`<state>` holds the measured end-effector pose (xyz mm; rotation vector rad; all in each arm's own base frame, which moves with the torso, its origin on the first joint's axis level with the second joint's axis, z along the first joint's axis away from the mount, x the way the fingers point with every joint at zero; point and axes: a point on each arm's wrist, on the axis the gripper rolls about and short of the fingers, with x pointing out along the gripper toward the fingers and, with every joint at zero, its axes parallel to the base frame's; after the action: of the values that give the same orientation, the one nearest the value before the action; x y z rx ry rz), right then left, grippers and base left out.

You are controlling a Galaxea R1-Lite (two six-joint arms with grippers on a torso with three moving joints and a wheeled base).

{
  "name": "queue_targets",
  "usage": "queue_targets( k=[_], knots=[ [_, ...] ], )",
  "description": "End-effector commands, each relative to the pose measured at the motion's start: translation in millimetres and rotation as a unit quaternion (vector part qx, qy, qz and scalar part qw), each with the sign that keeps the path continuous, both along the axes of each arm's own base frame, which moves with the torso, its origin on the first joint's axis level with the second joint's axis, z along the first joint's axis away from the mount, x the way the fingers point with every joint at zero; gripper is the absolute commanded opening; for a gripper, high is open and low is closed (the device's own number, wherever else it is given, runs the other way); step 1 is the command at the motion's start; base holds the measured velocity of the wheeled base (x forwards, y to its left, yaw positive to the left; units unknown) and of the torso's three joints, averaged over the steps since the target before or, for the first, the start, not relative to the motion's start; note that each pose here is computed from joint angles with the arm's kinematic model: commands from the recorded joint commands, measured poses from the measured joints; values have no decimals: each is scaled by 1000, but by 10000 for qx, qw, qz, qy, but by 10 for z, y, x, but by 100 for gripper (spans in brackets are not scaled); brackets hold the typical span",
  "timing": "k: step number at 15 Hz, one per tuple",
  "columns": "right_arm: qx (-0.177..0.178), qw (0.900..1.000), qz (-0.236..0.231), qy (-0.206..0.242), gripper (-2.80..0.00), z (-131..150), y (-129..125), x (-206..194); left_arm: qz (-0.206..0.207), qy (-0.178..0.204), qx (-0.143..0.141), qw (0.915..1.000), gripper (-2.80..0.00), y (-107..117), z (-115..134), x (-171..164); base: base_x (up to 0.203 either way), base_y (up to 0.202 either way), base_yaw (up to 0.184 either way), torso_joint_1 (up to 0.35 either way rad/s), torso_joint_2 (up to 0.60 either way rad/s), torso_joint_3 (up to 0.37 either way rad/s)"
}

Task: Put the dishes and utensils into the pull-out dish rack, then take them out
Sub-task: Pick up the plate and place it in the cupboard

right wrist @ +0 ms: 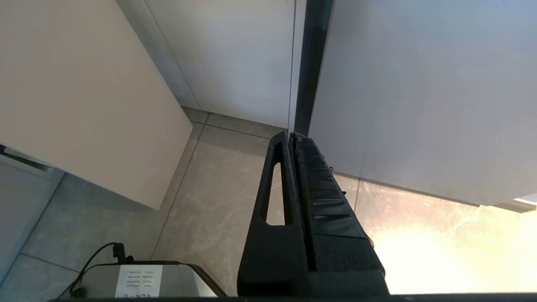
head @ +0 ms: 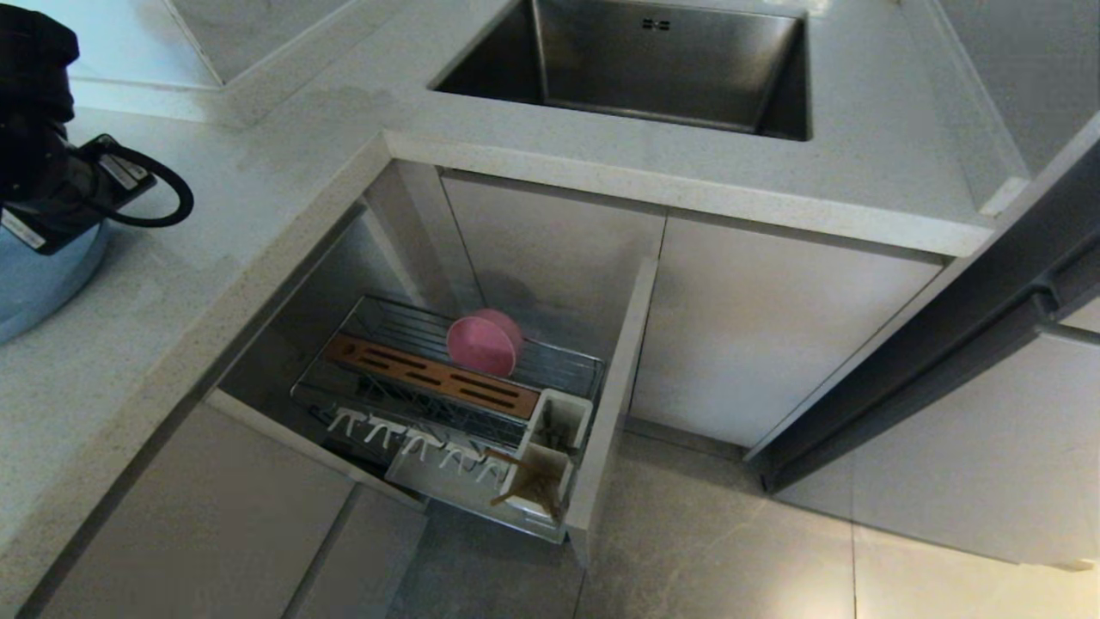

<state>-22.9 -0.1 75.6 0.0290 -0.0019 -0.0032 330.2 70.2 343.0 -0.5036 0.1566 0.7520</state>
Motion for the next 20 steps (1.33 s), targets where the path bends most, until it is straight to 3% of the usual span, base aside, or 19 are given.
queue_targets(
  k=[1, 5, 10, 15, 18, 20],
  knots=[
    [1, 10000, 1, -6, -280, 0, 0, -1, 11, -3, -12, 10000, -280, -6, 6, -9, 0, 0, 0, 0, 0, 0],
    [1, 10000, 1, -6, -280, 0, 0, -1, -107, -117, 15, 9999, -280, -104, 182, -235, 0, 0, 0, 0, 0, 0],
    [1, 10000, 1, -6, -280, 0, 0, -1, -562, -685, 114, 9960, -280, -416, 590, -807, 0, 0, 0, 0, 0, 0],
    [1, 10000, 1, -6, -280, 0, 0, -1, -1189, -552, 246, 9911, -280, -668, 791, -1563, 0, 0, 0, 0, 0, 0],
    [1, 10000, 1, -6, -280, 0, 0, -1, -1436, -729, 320, 9864, -280, -711, 885, -1974, 0, 0, 0, 0, 0, 0],
    [1, 10000, 1, -6, -280, 0, 0, -1, -1516, -781, 560, 9838, -280, -693, 929, -2211, 0, 0, 0, 0, 0, 0]
  ],
)
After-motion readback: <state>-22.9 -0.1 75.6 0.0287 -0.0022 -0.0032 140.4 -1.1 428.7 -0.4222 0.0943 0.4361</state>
